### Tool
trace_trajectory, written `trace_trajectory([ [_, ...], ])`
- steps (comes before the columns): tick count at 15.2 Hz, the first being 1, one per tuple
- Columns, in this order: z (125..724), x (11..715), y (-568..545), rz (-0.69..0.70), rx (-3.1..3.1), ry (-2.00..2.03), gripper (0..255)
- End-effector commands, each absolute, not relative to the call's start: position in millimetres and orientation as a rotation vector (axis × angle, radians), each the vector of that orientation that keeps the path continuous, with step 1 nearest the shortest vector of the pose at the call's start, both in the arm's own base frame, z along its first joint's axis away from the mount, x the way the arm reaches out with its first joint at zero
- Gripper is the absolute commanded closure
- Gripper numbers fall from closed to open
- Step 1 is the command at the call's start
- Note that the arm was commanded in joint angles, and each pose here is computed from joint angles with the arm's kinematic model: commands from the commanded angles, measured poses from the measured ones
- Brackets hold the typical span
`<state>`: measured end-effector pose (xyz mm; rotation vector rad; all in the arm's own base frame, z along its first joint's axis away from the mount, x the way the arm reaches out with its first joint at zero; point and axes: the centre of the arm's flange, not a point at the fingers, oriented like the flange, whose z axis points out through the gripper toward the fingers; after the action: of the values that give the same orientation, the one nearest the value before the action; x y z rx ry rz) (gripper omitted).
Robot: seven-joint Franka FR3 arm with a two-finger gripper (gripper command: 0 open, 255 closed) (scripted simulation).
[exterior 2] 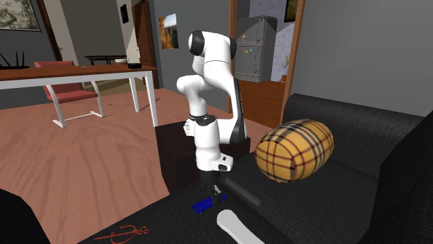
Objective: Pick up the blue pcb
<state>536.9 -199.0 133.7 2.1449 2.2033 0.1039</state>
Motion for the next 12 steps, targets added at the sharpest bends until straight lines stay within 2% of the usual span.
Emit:
trace_trajectory([
  [1,133.3,537.0,-198.5,0.104,2.145,2.204,255],
  [12,180.9,537.5,-199.0,0.104,2.145,2.204,255],
])
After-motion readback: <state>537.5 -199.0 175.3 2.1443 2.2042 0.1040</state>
